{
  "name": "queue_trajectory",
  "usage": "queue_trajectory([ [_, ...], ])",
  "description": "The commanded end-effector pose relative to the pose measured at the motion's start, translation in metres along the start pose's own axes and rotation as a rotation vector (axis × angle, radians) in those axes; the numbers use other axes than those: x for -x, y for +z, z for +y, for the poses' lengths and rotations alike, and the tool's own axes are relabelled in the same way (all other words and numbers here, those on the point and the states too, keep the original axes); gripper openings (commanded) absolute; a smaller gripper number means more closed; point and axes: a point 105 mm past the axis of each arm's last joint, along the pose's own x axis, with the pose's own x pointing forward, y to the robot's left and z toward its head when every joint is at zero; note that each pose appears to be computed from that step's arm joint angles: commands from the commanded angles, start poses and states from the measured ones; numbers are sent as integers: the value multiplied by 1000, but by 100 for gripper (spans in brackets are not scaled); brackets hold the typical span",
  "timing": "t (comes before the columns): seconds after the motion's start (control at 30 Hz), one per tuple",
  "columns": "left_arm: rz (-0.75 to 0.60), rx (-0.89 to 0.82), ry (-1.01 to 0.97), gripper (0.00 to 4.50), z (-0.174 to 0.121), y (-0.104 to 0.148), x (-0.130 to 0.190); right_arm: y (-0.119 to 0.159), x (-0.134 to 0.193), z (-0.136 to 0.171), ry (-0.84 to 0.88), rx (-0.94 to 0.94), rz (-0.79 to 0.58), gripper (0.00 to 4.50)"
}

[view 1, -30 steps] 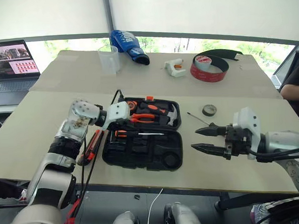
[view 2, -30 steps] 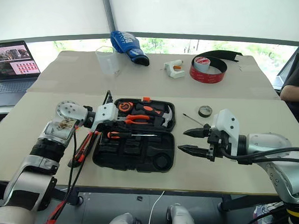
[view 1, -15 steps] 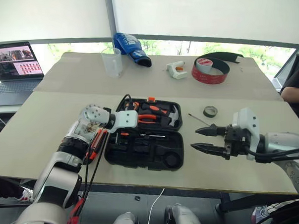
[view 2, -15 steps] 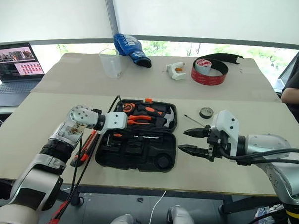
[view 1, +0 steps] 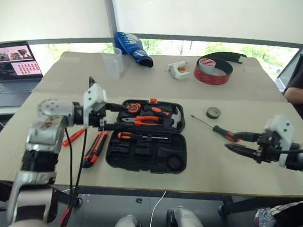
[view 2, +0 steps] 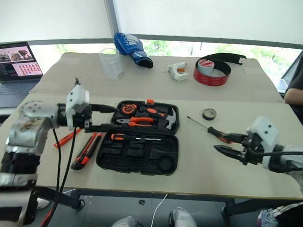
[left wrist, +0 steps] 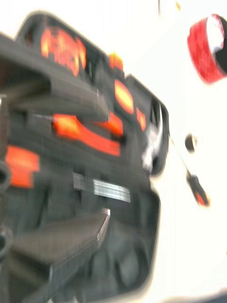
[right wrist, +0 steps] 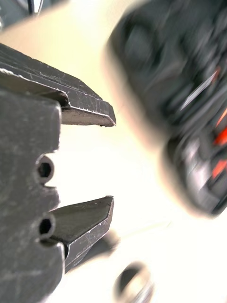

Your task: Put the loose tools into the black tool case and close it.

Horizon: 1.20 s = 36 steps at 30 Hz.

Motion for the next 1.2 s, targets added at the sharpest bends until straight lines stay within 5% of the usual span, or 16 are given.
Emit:
queue_trajectory([
  [0.03, -38, 0, -88, 450, -24, 29, 7, -1, 5, -30, -87, 60, 34, 330],
  [0.3, -4, -4, -128, 450, -37, 34, 1, -6, -49, -59, -90, -31, 37, 330],
  [0.6, 45, -12, -124, 450, -42, 18, -2, -30, -74, -48, 20, -92, 88, 330],
  [0.67, 45, -17, -103, 450, -39, 18, -1, -32, -76, -45, 36, -102, 84, 229],
  [0.8, 53, -17, -93, 450, -39, 17, 1, -28, -73, -43, 43, -78, 67, 113],
  [1.03, 123, 16, -76, 450, -41, 4, 22, 30, -46, -38, 77, 70, -52, 106],
  [1.2, 165, 59, -63, 450, -49, -4, 39, 80, -62, 35, 375, 241, -127, 106],
])
